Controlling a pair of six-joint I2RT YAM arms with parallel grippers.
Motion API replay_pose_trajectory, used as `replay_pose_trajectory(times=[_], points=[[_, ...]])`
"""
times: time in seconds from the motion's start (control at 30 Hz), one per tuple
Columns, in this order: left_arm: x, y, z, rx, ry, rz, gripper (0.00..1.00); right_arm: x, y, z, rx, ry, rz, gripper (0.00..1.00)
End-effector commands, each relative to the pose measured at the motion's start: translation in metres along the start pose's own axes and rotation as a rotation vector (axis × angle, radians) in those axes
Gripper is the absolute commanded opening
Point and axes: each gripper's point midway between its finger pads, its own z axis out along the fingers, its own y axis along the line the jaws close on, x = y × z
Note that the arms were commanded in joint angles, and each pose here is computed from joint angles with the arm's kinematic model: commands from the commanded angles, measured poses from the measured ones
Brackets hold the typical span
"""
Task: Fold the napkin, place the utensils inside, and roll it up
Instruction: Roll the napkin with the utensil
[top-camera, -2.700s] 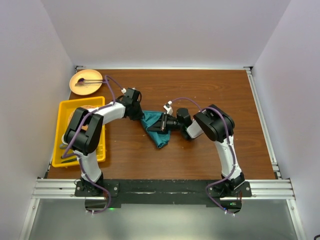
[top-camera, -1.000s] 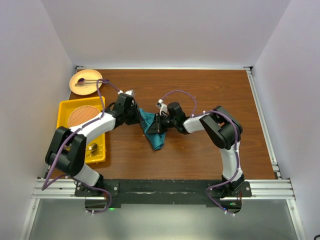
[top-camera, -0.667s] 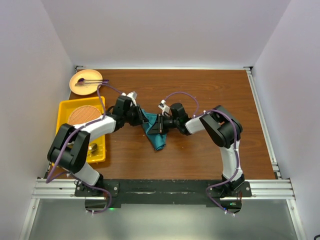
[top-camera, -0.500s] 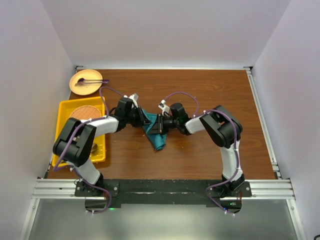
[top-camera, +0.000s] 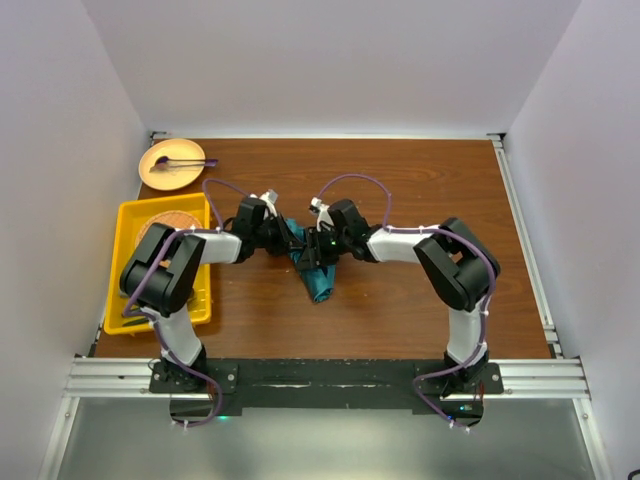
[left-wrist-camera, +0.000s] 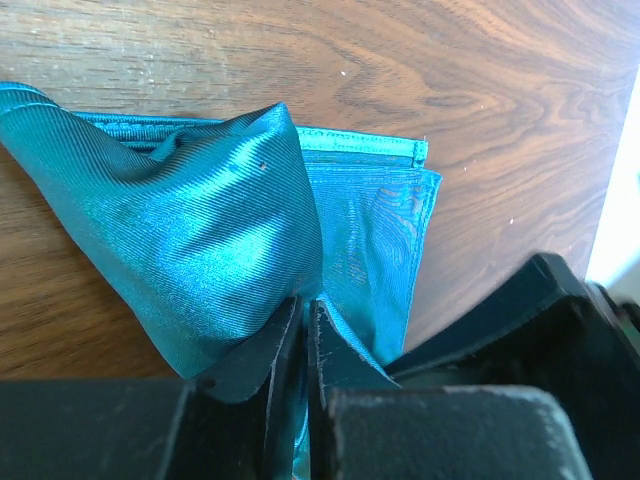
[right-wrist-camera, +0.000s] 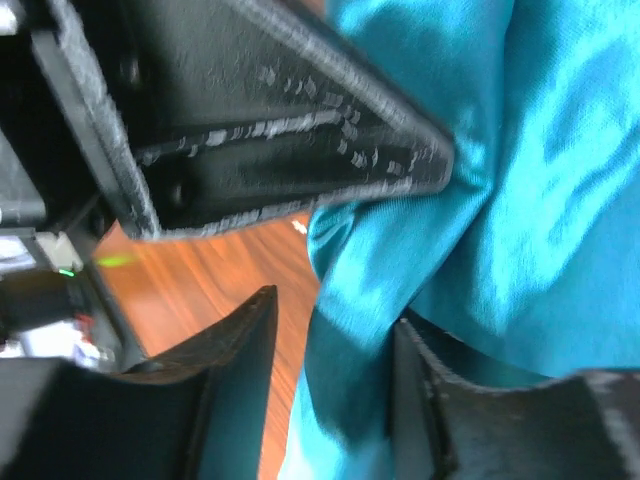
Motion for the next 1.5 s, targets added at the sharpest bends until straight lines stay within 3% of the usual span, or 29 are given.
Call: replay_pose_trajectory(times=[0.0, 0.27, 0.37, 0.5, 0.6, 1.13, 1.47], points=[[0.01, 0.044, 0.003, -0.153, 0.022, -0.022, 0.11, 0.031, -0.038, -0.031, 0.28, 0.141, -0.067, 0.51], [-0.002, 0.029, -0.004, -0.139, 0.005, 0.002, 0.11, 0.044, -0.053, -0.051, 0.365, 0.15, -0.127, 0.55], [-0.008, 0.015, -0.008, -0.106, 0.017, 0.014, 0.13, 0.053, -0.054, -0.048, 0.339, 0.161, -0.121, 0.52], [-0.026, -0.01, -0.019, -0.06, -0.005, 0.022, 0.25, 0.064, -0.062, -0.043, 0.337, 0.175, -0.097, 0.42], [-0.036, -0.018, -0.027, -0.041, -0.021, 0.022, 0.25, 0.064, -0.065, -0.041, 0.344, 0.17, -0.093, 0.41], [-0.054, 0.028, -0.011, -0.153, -0.043, -0.052, 0.25, 0.06, -0.061, -0.047, 0.38, 0.181, -0.143, 0.41], [-0.084, -0.011, -0.035, -0.094, -0.105, 0.001, 0.26, 0.052, -0.051, -0.05, 0.383, 0.183, -0.175, 0.44]])
